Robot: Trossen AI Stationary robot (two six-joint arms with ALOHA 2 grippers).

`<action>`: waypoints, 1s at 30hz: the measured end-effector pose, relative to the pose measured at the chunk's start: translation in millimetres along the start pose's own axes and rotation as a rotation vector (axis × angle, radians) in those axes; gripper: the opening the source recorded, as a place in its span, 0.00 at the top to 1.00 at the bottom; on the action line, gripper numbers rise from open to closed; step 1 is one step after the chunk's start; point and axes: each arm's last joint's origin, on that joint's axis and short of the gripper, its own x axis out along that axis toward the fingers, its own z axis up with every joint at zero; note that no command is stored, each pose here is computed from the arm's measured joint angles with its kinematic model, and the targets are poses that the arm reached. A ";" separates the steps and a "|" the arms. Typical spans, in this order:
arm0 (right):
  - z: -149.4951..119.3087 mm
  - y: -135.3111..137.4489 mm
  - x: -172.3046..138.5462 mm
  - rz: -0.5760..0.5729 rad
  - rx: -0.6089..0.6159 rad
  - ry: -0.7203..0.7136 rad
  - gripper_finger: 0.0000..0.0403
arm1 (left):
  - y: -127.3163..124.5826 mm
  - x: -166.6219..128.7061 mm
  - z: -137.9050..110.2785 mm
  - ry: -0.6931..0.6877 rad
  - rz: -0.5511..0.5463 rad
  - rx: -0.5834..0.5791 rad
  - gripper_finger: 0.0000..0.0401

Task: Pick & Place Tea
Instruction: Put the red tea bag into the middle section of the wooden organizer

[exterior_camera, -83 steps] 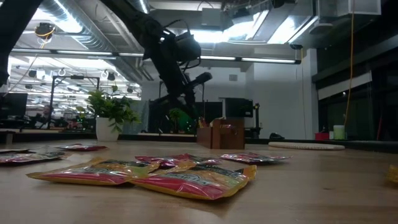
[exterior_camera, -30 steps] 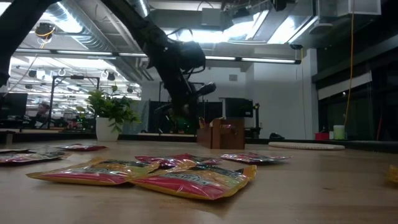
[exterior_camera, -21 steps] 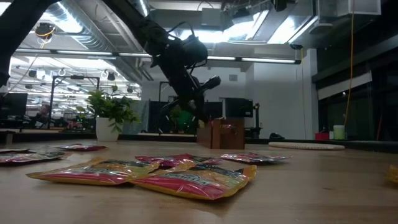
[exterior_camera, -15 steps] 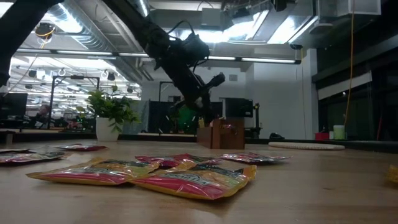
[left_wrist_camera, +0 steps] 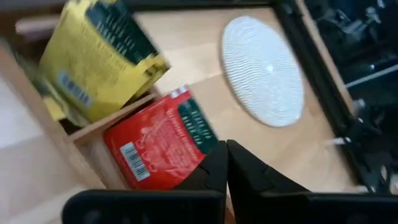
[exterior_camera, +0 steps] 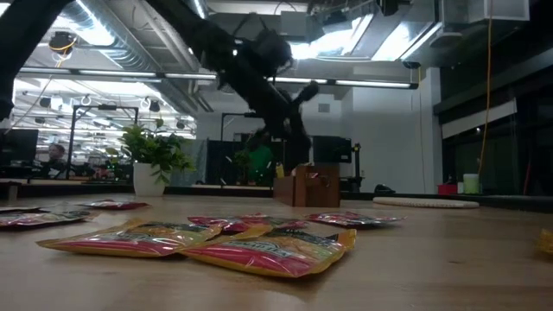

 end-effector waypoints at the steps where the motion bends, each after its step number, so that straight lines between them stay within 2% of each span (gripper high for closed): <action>1: -0.1 0.0 0.0 0.000 -0.002 0.001 0.69 | -3.7 -5.4 1.5 -0.002 -0.010 0.025 0.99; 7: -3.8 -2.5 -0.1 -0.013 -0.017 0.046 0.69 | -39.8 -52.7 8.6 -0.068 -0.124 0.231 0.99; 10: -6.3 -3.8 -0.3 -0.015 -0.024 0.079 0.69 | -53.0 -75.6 5.6 -0.094 -0.123 0.355 0.99; 12: -7.4 -4.7 -0.4 -0.022 -0.019 0.091 0.69 | -59.9 -90.3 4.3 -0.109 -0.129 0.395 0.98; 15: -9.6 -6.6 -0.8 -0.041 -0.017 0.113 0.69 | -62.8 -106.8 -0.8 -0.130 -0.172 0.405 0.96; 20: -10.9 -6.3 -0.9 -0.015 -0.018 0.147 0.69 | -49.6 -130.1 -22.2 -0.109 -0.193 0.376 0.90; 22: -12.5 -7.3 -1.2 -0.023 -0.018 0.166 0.69 | -46.3 -140.1 -30.4 -0.120 -0.233 0.344 0.87; 30: -31.5 -13.3 7.1 -0.042 0.106 0.330 0.69 | -43.6 -172.3 -60.5 -0.101 -0.351 0.356 0.76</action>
